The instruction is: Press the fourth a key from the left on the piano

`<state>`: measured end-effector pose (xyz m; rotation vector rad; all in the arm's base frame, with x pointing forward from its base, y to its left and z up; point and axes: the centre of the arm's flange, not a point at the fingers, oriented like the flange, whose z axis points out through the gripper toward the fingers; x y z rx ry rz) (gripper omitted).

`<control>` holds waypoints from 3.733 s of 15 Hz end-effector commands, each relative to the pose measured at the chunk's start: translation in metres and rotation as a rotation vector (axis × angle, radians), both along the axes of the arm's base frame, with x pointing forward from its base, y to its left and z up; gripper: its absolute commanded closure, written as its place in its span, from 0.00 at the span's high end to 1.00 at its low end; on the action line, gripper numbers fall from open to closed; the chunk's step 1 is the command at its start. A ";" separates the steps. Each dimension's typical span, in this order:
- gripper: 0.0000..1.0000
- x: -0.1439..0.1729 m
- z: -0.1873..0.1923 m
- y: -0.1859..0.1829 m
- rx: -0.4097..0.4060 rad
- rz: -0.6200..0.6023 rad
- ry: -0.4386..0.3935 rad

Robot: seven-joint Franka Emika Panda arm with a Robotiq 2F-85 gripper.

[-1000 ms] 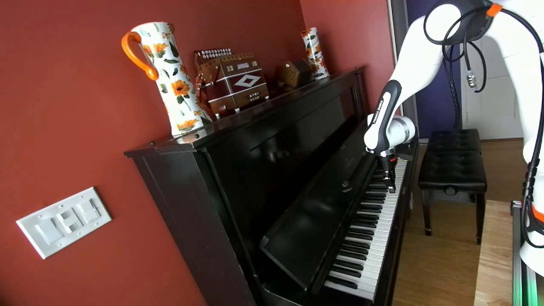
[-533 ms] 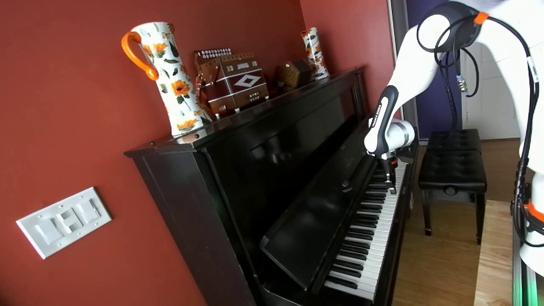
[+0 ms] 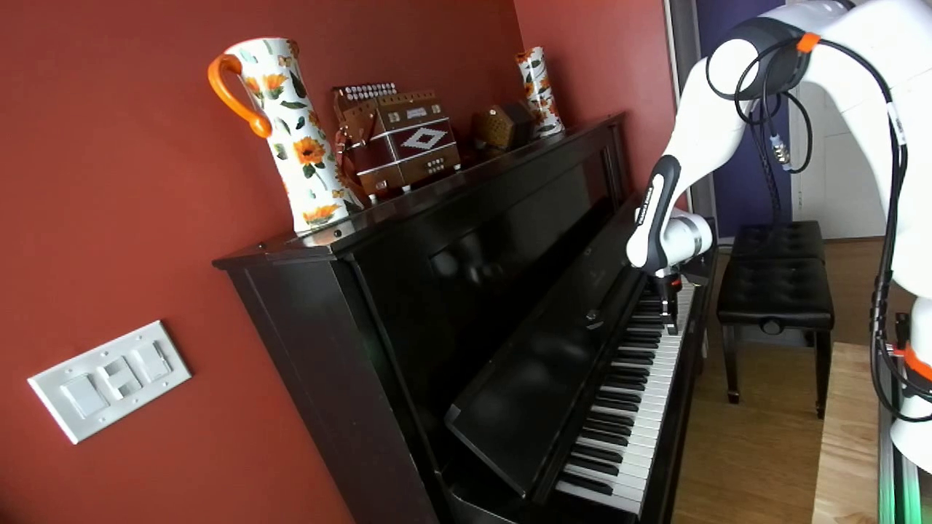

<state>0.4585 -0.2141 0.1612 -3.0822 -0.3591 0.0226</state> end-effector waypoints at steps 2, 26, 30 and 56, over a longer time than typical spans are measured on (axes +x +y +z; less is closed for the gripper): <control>0.00 0.002 -0.014 -0.011 0.003 -0.005 -0.026; 0.00 0.001 -0.034 -0.016 0.013 -0.021 -0.028; 0.00 0.001 -0.036 -0.017 0.017 -0.023 -0.027; 0.00 0.003 -0.018 -0.011 0.023 -0.011 -0.042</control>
